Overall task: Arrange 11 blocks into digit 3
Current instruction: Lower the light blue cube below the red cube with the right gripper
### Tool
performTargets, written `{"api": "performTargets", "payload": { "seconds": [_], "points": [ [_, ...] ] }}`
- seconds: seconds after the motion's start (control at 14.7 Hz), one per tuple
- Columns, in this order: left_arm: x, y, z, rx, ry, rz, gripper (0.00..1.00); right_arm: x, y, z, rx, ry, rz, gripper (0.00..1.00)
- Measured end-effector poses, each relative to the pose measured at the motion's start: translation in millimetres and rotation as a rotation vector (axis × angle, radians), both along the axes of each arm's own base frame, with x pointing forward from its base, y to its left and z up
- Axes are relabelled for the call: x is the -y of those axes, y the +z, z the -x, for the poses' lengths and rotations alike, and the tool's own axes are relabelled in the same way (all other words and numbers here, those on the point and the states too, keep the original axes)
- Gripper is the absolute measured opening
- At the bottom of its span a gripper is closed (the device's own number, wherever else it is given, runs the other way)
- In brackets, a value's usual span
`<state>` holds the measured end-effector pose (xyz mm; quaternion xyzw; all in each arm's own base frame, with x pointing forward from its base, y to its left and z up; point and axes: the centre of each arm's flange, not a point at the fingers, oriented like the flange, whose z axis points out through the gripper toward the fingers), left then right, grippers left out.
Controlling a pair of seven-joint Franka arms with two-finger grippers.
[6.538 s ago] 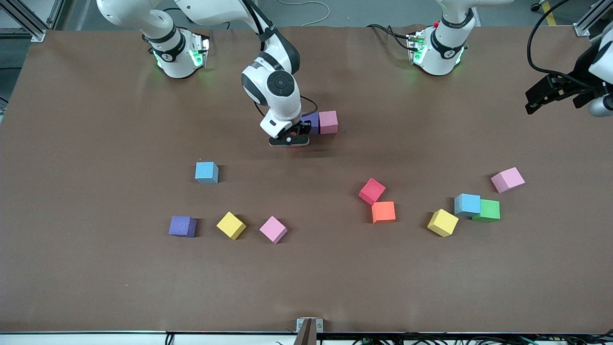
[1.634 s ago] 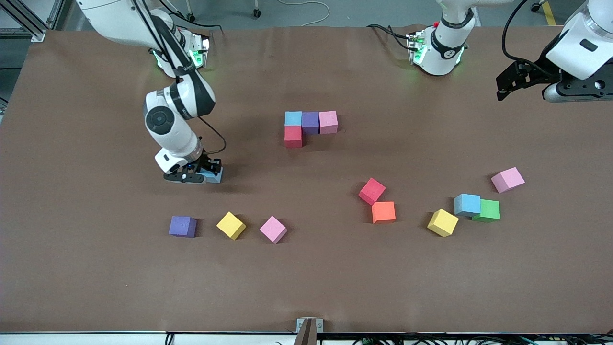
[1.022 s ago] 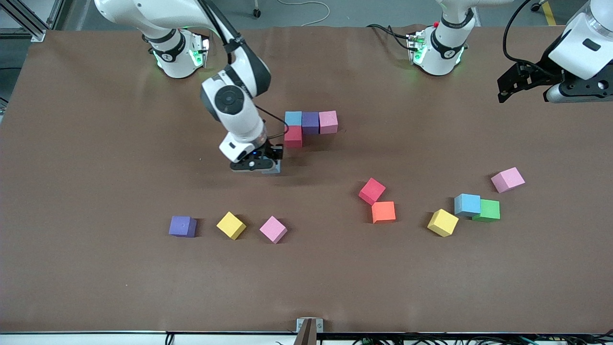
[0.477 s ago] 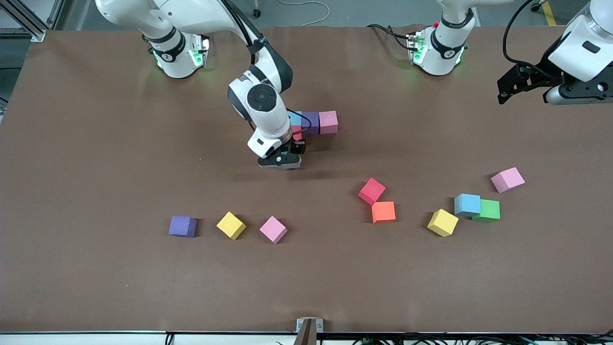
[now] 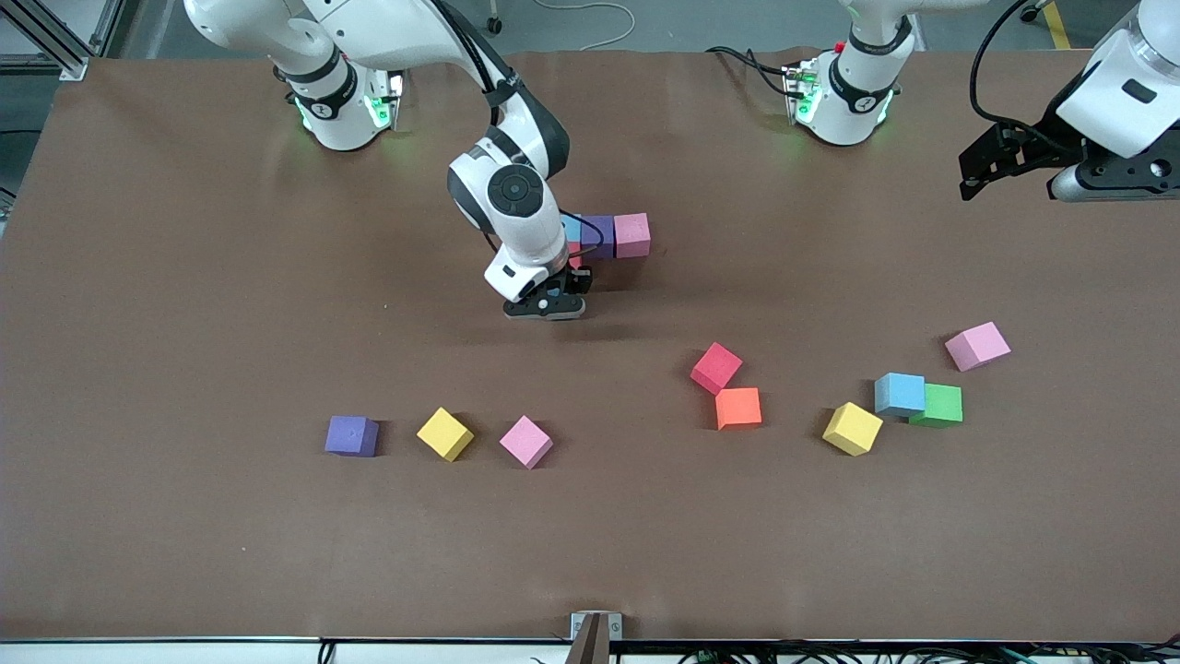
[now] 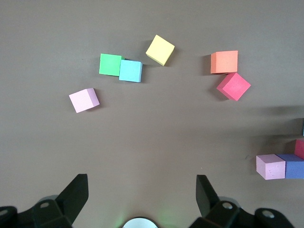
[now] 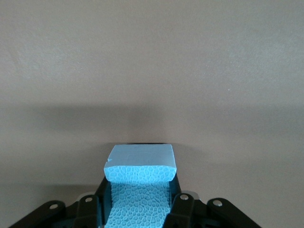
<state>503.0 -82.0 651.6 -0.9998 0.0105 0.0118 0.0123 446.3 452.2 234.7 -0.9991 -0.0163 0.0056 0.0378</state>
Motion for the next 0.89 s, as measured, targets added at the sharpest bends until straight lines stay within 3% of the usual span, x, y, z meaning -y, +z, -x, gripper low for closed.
{"api": "performTargets", "payload": {
  "seconds": [0.89],
  "points": [
    [0.4,1.0,0.0,0.002,-0.002,0.0,1.0,-9.5,-5.7,12.1,-0.012,0.001,0.011,0.49]
  ]
}}
